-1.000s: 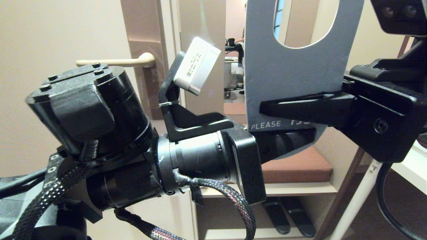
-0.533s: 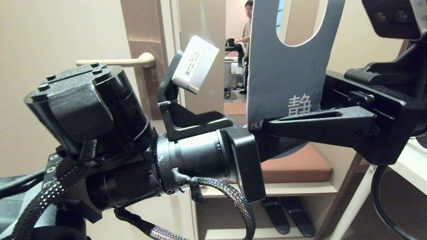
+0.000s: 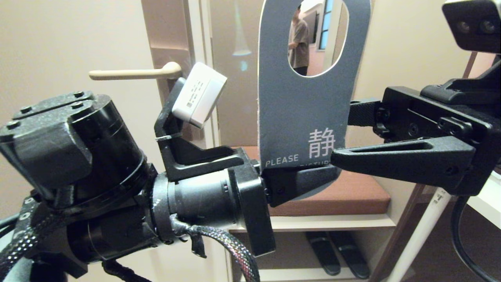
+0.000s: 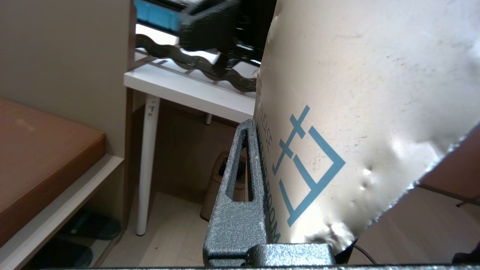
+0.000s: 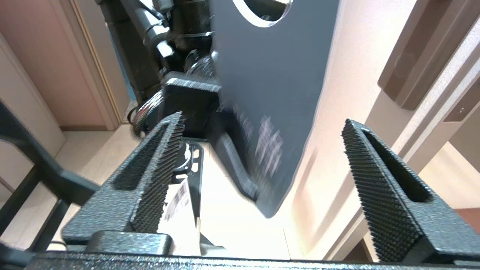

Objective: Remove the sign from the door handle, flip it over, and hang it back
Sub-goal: Hand it to the other hand, then hang the sign back with the other side facing out

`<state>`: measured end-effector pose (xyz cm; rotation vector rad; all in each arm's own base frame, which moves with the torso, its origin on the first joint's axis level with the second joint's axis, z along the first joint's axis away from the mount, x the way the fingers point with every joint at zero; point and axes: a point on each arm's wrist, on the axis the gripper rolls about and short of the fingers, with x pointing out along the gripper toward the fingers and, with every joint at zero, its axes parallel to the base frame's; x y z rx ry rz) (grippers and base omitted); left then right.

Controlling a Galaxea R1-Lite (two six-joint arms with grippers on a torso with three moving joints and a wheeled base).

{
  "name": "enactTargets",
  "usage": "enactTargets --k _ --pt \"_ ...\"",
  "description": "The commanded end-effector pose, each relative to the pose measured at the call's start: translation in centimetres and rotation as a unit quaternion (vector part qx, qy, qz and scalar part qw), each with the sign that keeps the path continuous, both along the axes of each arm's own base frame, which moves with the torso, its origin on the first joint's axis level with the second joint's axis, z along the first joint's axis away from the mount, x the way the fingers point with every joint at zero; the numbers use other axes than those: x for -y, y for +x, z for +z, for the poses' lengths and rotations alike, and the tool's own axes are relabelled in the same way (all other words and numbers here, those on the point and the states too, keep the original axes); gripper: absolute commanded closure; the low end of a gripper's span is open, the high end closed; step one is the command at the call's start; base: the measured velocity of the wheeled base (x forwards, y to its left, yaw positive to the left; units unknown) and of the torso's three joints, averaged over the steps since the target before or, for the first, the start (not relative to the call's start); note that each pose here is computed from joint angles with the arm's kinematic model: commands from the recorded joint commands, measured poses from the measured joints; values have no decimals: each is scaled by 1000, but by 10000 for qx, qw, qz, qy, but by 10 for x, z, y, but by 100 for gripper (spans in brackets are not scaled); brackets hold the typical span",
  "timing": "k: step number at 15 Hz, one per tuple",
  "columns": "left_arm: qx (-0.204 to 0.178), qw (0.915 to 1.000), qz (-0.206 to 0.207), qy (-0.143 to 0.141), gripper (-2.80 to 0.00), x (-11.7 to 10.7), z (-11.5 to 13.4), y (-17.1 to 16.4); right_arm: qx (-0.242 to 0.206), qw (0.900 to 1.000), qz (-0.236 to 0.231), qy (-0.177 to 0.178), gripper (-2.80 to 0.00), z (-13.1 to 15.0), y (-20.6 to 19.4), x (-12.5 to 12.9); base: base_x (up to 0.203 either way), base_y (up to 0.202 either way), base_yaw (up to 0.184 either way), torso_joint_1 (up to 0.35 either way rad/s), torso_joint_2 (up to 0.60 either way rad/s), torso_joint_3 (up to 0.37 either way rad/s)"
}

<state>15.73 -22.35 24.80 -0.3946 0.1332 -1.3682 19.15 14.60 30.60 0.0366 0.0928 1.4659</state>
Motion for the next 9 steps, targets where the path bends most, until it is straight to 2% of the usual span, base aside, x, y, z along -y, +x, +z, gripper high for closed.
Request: enactTargets --k 1,4,9 --pt "39 9999 93 -66 0 -11 3 -1 49 10000 -9 35 -280 2 -6 6 0 0 0 0 0 0" --pt "38 9994 330 -59 0 -23 3 5 92 9998 -166 61 -280 2 -12 18 0 0 0 0 0 0" --pt "50 9996 268 -49 0 -27 3 4 109 9992 -382 68 -280 -2 -25 36 0 0 0 0 0 0"
